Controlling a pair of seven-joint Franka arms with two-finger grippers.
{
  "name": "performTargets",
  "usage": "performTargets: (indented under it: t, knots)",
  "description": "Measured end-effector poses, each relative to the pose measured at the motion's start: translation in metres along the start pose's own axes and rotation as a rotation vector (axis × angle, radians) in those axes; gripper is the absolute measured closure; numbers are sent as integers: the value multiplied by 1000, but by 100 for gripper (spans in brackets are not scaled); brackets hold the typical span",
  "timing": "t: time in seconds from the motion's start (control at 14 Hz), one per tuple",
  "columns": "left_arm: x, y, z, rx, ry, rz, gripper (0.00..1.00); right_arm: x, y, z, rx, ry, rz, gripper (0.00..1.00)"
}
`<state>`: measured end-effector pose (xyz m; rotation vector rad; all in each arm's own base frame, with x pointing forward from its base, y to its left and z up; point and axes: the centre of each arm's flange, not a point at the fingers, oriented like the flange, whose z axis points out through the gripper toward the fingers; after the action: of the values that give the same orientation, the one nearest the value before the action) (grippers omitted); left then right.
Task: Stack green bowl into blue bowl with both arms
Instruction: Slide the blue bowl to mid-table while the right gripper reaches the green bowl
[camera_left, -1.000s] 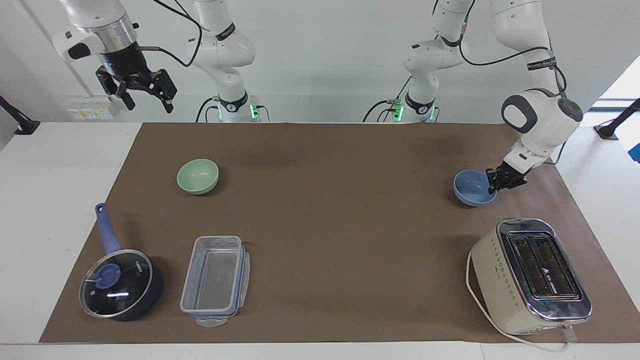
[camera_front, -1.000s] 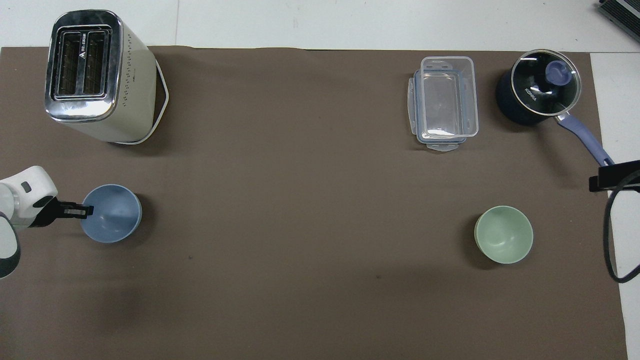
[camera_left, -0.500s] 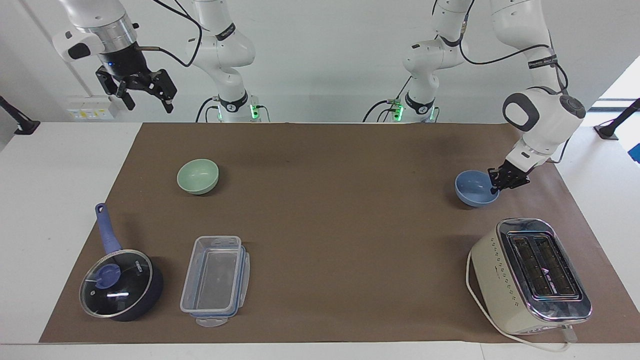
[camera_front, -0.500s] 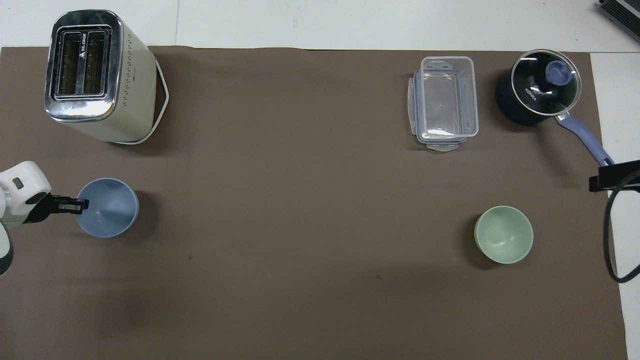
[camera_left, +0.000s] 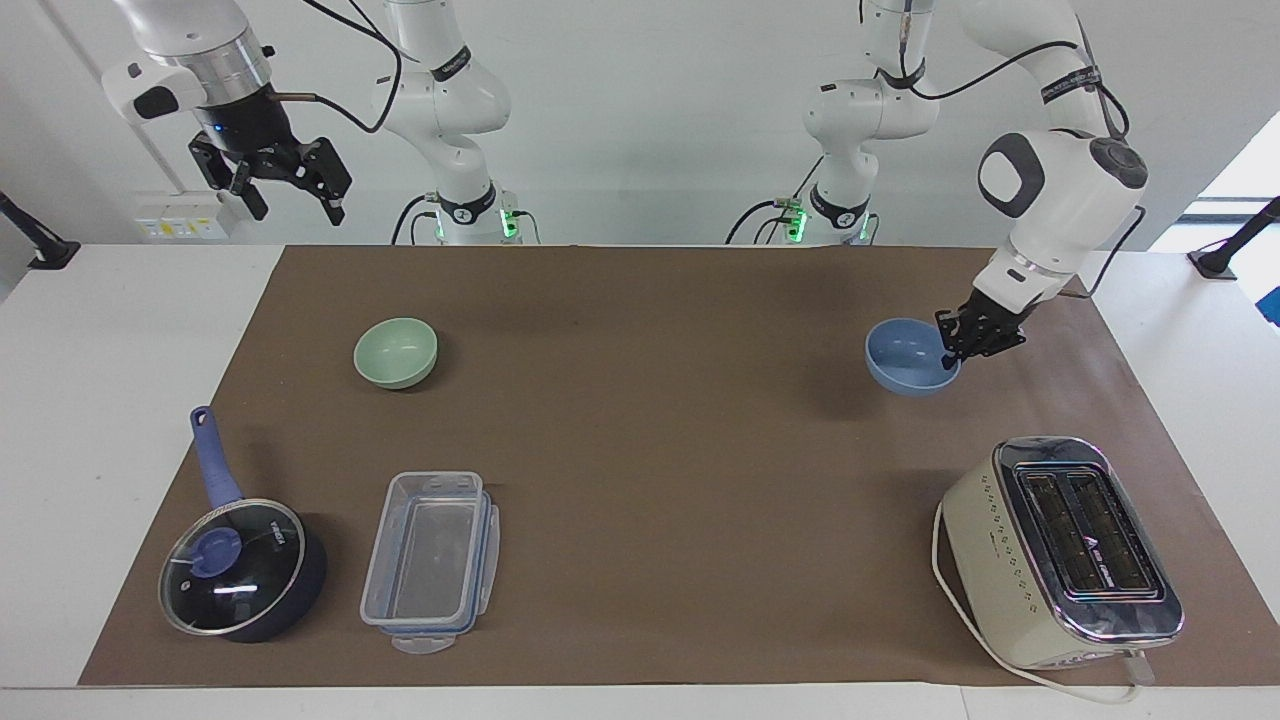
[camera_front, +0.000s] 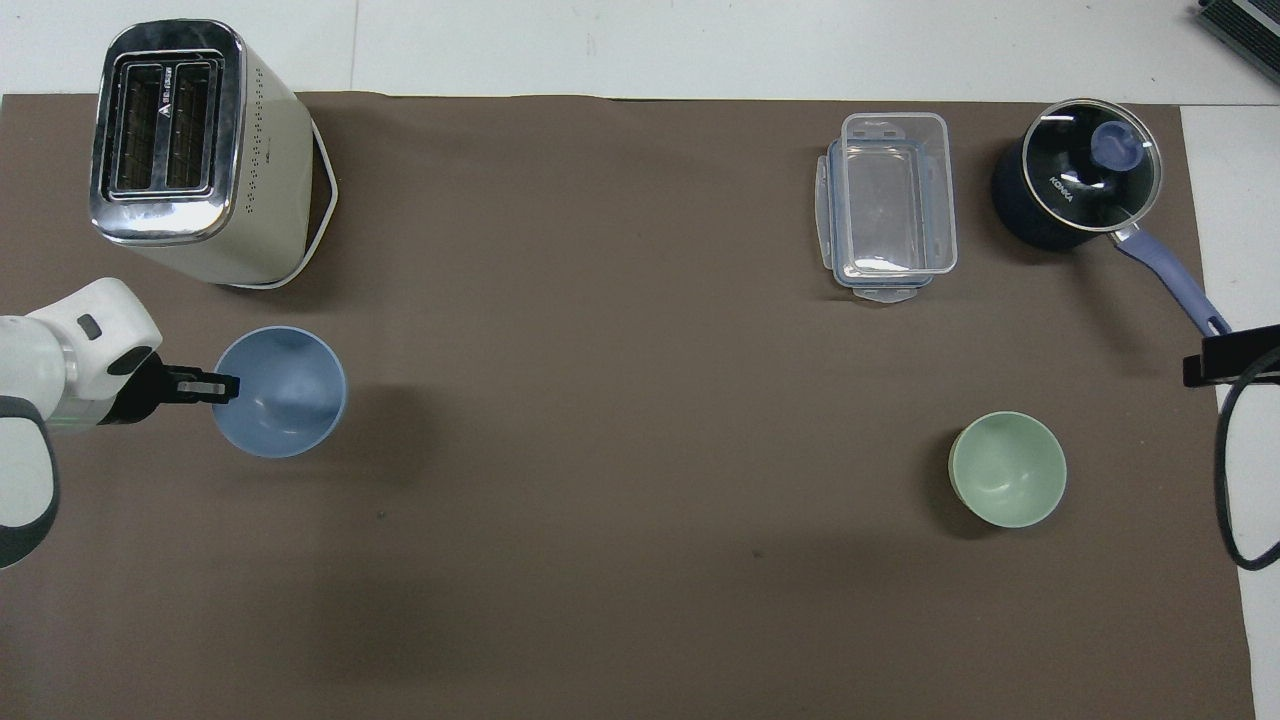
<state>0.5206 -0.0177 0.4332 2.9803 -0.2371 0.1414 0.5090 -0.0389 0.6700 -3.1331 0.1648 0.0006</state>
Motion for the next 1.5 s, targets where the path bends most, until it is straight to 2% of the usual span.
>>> performTargets:
  t: [0.21, 0.5, 0.79, 1.0, 1.14, 1.29, 1.5]
  knots:
    - [5, 66, 9, -12, -10, -38, 95, 5, 0, 22, 0, -8, -8, 0]
    - [6, 182, 33, -38, 51, -118, 95, 11, 1, 57, 0, -29, -52, 0]
    - [-13, 272, 80, -54, 38, -99, 95, 22, 10, 127, 0, -31, -135, 0]
    - [-22, 303, 117, -55, 41, -87, 95, 22, 25, 172, 4, -62, -180, 0]
    - [-23, 304, 132, -46, 27, -86, 95, 18, 48, 204, 11, -89, -223, 0]
    - [-26, 308, 141, -40, 12, -79, 95, 11, 69, 244, 18, -103, -246, 0]
    - [-31, 315, 144, -38, -4, -68, 93, -5, 71, 292, 27, -141, -256, 0]
